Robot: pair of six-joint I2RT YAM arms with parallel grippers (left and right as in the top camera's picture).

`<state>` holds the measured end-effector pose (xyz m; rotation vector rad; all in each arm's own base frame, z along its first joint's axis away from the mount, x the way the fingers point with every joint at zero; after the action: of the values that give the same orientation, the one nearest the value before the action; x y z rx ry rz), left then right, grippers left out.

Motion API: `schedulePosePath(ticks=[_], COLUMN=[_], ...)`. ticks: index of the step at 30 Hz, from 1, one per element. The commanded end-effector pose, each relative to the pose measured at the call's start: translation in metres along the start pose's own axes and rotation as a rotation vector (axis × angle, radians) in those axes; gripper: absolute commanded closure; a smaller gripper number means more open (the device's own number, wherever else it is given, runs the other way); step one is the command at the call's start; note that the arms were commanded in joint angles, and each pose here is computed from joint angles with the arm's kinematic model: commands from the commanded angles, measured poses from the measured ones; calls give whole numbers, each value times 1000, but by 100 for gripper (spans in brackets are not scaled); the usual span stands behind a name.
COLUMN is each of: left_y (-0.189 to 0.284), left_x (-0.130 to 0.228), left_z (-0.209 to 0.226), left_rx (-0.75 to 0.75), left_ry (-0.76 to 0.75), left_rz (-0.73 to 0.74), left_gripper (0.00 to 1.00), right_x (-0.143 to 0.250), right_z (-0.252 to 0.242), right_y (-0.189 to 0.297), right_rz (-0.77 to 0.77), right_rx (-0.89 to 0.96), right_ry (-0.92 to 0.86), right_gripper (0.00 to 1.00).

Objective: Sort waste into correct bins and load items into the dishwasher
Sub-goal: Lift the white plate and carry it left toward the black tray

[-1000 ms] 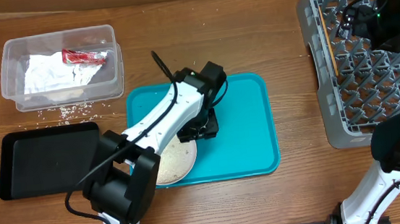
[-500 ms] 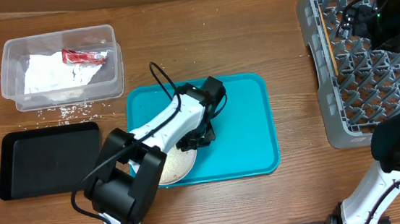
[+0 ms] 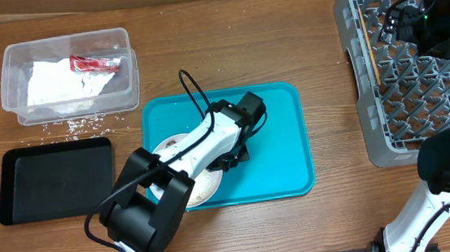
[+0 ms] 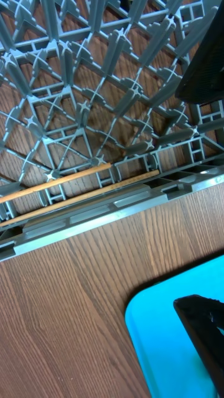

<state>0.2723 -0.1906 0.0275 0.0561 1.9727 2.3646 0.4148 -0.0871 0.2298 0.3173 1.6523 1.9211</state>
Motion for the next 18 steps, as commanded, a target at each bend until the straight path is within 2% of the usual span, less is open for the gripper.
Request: schedulePosePath(ticks=[1, 9, 14, 18], left_y=[3, 22, 52, 74], left_x=[1, 10, -2, -11], left_z=[2, 17, 29, 29], left_rx=[-7, -83, -154, -141], left_ry=[16, 0, -7, 3], left_rz=[-16, 46, 14, -9], left_gripper=[96, 96, 96, 96], right_x=[-1, -1, -1, -1], right_z=[0, 0, 0, 0], right_y=[1, 1, 1, 1], right_rz=[-9, -9, -9, -9], right_rx=[3, 3, 3, 3], right_ry=[-3, -3, -3, -3], right_gripper=[0, 0, 0, 0])
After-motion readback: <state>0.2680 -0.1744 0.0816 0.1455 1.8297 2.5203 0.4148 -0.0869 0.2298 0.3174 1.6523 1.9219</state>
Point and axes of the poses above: each gripper's point midway between its finger pads, its own y axis back along the fingers, its own z axis along the line the jaws close on, x = y × z, the point moved 2 cm from there along y, back along the fingers, and after that the axes turned 15 degrees about -y, right-handed, at the moved point
